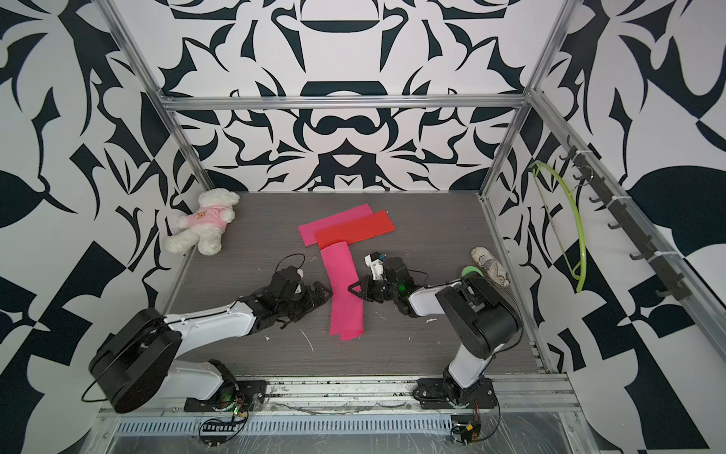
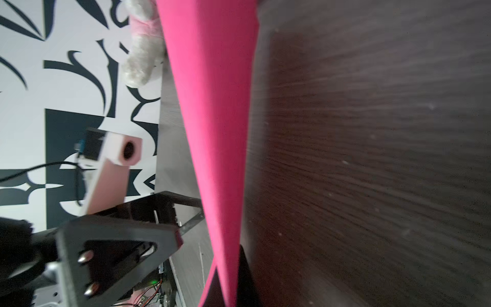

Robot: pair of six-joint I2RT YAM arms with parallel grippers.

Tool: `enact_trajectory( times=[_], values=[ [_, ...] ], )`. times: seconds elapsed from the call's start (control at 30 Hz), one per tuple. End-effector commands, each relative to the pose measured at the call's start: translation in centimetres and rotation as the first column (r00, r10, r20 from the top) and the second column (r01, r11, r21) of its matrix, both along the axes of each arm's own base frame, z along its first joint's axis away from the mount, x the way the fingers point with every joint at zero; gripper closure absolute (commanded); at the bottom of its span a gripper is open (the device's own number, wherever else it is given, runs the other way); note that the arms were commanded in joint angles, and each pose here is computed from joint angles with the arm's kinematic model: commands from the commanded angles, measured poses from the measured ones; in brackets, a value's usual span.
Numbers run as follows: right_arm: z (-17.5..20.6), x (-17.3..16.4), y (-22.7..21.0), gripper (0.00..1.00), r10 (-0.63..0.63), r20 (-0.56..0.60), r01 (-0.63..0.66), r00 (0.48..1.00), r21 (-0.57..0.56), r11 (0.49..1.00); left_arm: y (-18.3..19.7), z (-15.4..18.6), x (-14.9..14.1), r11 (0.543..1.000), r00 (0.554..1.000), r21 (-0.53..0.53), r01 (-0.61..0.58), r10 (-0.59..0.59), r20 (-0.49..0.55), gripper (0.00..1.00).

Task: Fold the rectangular paper in half along the long edge
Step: Pick up the paper from the center of the board.

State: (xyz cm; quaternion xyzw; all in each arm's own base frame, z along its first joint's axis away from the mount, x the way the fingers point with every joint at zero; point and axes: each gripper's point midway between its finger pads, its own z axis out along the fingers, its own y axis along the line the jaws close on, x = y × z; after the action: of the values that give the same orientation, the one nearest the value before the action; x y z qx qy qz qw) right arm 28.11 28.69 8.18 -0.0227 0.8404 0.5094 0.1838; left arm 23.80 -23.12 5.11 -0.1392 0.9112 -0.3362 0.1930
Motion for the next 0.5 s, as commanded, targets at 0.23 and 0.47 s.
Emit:
enact_trajectory(
  times=[0.23,0.47],
  values=[
    [11.5,-0.8,0.9,1.0,0.074,0.299,-0.131,0.951,0.176,0.976,2.1,10.9,0.3,0.97,0.868,-0.243,0.02,0.103,0.485,0.01],
    [17.7,-2.5,1.4,1.0,0.116,0.422,-0.26,0.899,0.302,0.917,0.6,17.5,-1.1,0.892,0.759,-0.402,0.205,0.115,0.641,0.01]
  ],
)
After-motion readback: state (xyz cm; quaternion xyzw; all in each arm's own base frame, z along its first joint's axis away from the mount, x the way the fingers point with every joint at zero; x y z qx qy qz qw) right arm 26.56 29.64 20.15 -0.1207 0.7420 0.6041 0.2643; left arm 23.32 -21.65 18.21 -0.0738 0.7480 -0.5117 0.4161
